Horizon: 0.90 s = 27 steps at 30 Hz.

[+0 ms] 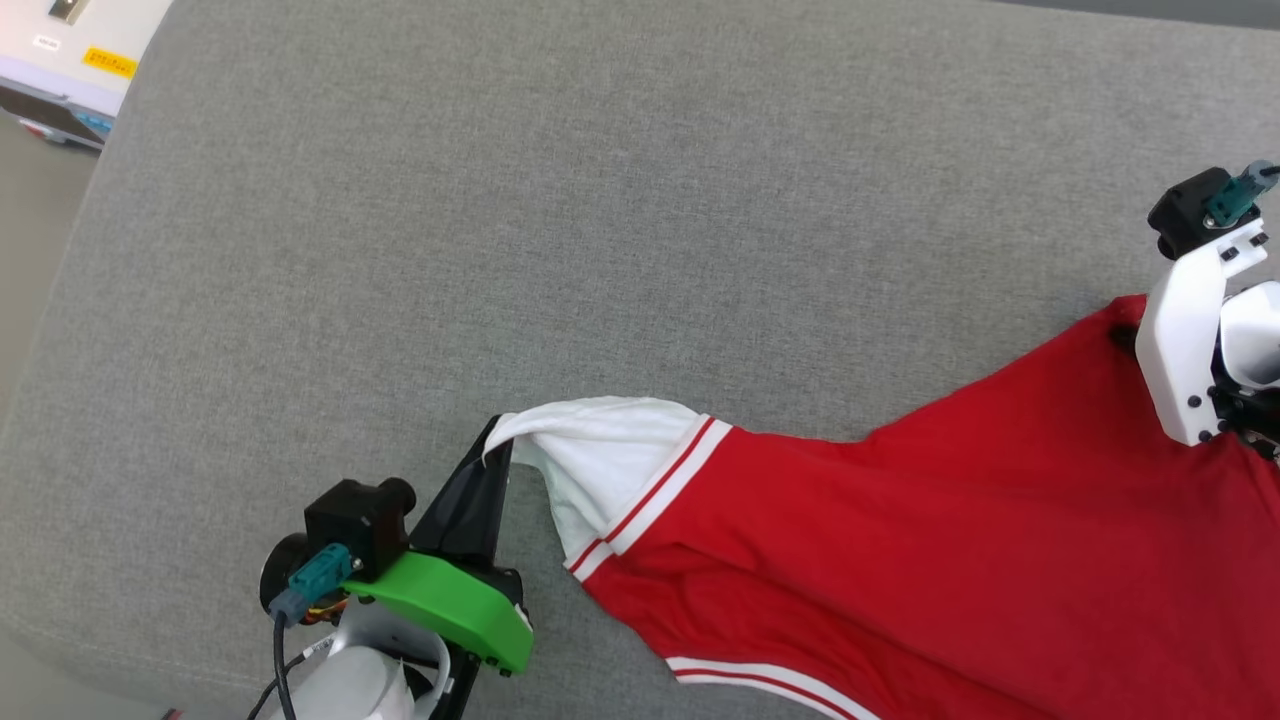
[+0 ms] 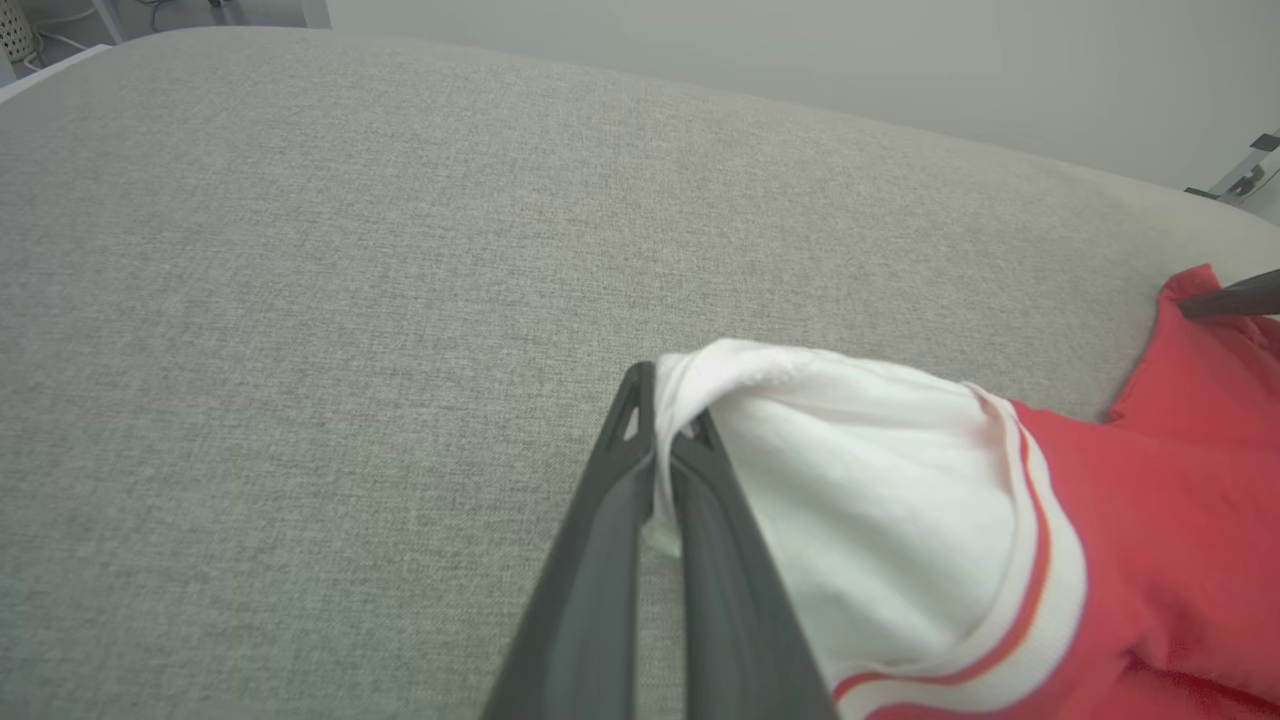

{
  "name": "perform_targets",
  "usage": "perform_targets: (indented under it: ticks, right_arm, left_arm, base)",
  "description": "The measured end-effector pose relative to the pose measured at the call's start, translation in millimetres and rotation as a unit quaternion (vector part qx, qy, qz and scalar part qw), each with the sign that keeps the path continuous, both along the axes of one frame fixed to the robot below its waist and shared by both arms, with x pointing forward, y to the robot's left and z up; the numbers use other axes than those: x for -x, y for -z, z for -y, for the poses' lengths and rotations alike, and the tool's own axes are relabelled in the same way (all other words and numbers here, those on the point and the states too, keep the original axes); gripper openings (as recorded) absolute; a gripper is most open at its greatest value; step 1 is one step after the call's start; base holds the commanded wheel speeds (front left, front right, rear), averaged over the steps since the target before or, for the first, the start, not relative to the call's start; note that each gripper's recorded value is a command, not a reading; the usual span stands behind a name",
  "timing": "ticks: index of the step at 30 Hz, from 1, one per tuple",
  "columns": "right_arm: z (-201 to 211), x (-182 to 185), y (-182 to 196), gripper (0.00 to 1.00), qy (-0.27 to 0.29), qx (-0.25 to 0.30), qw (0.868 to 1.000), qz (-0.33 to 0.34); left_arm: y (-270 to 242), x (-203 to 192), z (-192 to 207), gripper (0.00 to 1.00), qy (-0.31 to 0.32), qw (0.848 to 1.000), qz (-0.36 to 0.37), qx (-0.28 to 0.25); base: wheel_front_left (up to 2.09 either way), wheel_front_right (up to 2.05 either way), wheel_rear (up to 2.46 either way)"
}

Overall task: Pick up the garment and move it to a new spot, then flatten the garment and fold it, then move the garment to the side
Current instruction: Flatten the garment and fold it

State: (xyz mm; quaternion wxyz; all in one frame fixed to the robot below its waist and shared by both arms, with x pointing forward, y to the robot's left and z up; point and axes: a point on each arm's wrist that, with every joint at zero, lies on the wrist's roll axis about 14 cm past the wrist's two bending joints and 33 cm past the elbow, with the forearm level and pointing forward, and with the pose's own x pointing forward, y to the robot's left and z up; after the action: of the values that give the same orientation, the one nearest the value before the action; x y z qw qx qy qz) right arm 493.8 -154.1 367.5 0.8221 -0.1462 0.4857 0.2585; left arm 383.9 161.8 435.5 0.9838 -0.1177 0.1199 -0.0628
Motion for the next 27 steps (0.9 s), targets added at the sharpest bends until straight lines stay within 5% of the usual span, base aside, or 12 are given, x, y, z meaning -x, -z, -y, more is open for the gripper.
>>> perform_targets:
  ticks: [5, 14, 27]
  right_arm:
    - [-11.1, -12.7, -36.9, 0.00, 0.005, -0.061, 0.994, 0.093]
    - [-2.3, -25.7, -135.1, 0.00, 0.016, -0.136, 0.955, 0.262]
    - [16.8, -18.2, -258.1, 0.00, 0.026, -0.192, 0.880, 0.434]
  left_arm:
    - [-20.9, -2.0, -2.6, 0.00, 0.002, 1.000, 0.030, 0.003]
    - [-94.4, -16.7, -18.0, 0.00, 0.023, 0.991, 0.126, -0.042]
    - [-245.5, -71.6, 28.1, 0.00, 0.118, 0.938, 0.305, -0.111]
  base:
    - [0.00, 0.00, 0.00]
    - [0.00, 0.00, 0.00]
    - [0.00, 0.00, 0.00]
